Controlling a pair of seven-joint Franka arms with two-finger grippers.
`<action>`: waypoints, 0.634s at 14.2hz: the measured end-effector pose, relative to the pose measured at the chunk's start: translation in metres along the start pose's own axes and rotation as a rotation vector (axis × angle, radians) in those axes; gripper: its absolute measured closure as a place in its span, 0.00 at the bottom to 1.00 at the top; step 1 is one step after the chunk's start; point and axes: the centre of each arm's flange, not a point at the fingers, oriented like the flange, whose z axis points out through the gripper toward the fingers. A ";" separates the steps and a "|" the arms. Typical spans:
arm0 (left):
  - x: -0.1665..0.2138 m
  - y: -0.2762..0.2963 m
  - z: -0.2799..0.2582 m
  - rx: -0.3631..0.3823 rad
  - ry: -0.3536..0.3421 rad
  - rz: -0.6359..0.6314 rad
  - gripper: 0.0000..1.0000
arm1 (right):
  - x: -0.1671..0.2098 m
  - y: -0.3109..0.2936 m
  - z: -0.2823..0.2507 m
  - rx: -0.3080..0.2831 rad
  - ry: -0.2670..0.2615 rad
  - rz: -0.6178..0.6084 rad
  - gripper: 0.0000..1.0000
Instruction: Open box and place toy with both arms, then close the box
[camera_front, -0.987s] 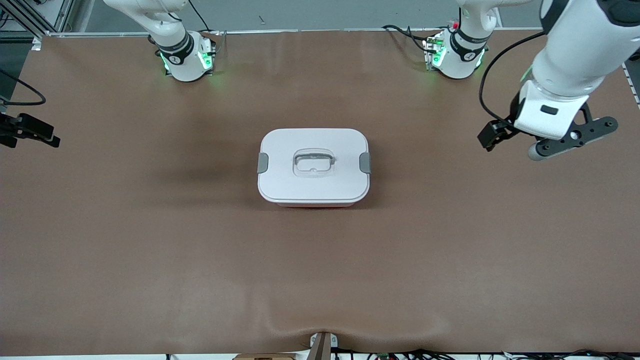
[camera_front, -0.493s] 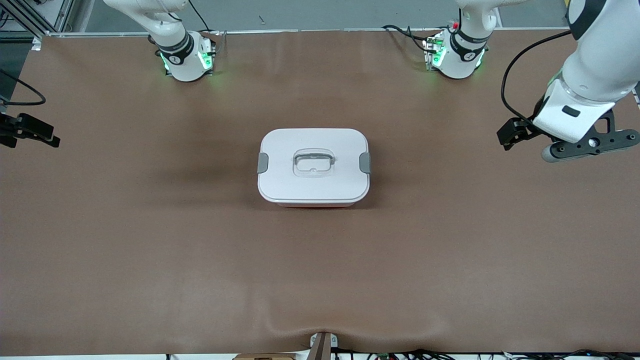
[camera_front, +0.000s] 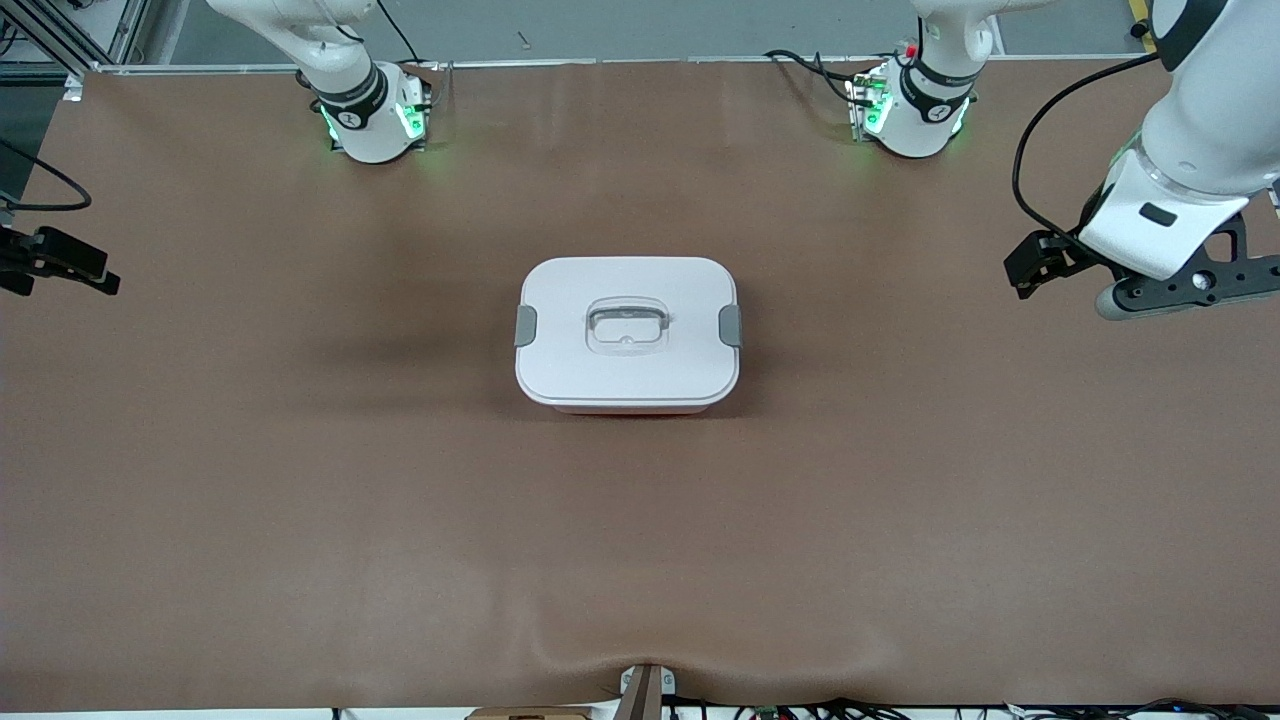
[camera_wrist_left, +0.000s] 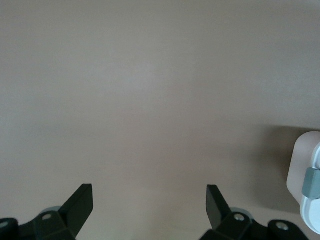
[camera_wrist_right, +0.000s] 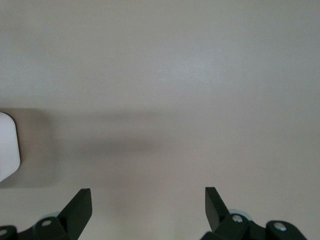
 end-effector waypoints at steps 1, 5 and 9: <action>0.001 -0.007 -0.002 0.001 0.005 0.003 0.00 | 0.000 0.000 0.000 0.000 -0.002 0.000 0.00; -0.001 -0.036 -0.010 -0.021 0.004 0.001 0.00 | -0.001 0.000 0.001 0.001 -0.008 0.000 0.00; -0.020 -0.047 -0.015 -0.069 -0.016 -0.021 0.00 | -0.001 0.000 0.001 0.001 -0.010 0.001 0.00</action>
